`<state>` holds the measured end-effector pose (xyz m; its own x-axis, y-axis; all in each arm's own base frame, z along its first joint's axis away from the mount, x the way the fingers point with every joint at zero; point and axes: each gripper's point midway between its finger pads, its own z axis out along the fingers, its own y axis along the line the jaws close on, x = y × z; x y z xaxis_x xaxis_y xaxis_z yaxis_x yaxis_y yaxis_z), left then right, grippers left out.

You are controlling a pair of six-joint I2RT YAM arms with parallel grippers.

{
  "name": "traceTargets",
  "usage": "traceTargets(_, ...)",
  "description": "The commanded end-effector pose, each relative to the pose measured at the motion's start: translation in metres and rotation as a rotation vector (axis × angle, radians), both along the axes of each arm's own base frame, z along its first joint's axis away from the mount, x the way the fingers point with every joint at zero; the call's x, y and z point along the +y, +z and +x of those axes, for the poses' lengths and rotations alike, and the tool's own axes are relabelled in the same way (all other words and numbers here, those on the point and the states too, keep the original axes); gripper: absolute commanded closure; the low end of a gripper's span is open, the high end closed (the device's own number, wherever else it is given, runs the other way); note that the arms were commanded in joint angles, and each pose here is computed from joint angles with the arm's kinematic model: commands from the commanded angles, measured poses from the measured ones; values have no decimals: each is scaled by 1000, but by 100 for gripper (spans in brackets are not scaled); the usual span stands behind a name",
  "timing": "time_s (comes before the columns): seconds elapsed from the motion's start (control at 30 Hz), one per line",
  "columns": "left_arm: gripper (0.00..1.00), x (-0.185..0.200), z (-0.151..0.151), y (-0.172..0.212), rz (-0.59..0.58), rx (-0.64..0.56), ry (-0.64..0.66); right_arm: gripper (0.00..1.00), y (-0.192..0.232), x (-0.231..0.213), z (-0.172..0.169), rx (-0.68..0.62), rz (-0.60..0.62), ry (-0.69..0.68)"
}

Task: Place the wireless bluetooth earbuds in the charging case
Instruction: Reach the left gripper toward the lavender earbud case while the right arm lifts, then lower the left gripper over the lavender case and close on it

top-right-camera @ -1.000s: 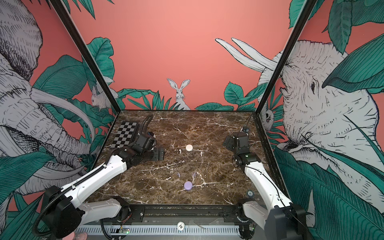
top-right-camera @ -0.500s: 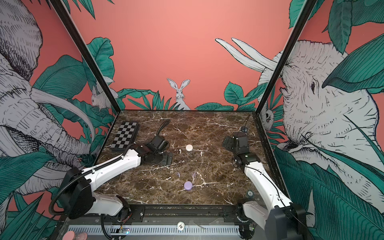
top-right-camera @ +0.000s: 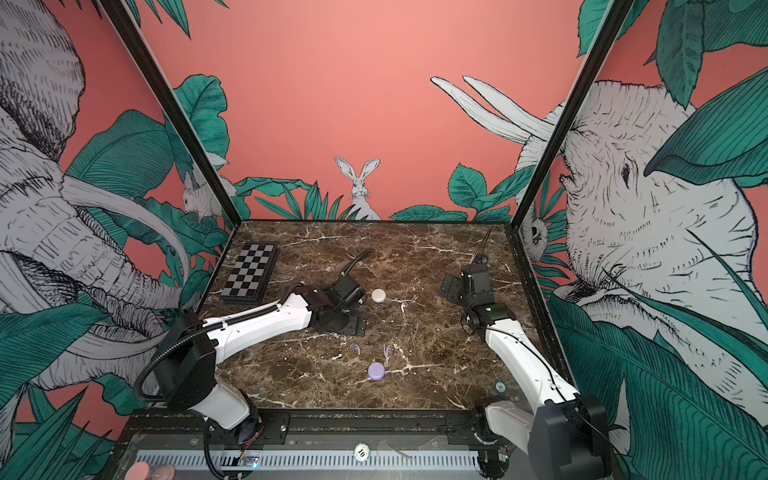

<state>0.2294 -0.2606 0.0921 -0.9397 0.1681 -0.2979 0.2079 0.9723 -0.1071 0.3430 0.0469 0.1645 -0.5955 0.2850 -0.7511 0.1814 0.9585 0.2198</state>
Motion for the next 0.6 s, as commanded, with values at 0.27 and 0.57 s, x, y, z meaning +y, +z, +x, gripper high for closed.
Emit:
traceTargets(0.27,2,-36,-69,4,70,160,-132,2,23,4,10,-67,-2,10)
traceTargets(0.57,6,-53,-110,-19,51,292,-233,2,34,-2,5,-108,-8,-15)
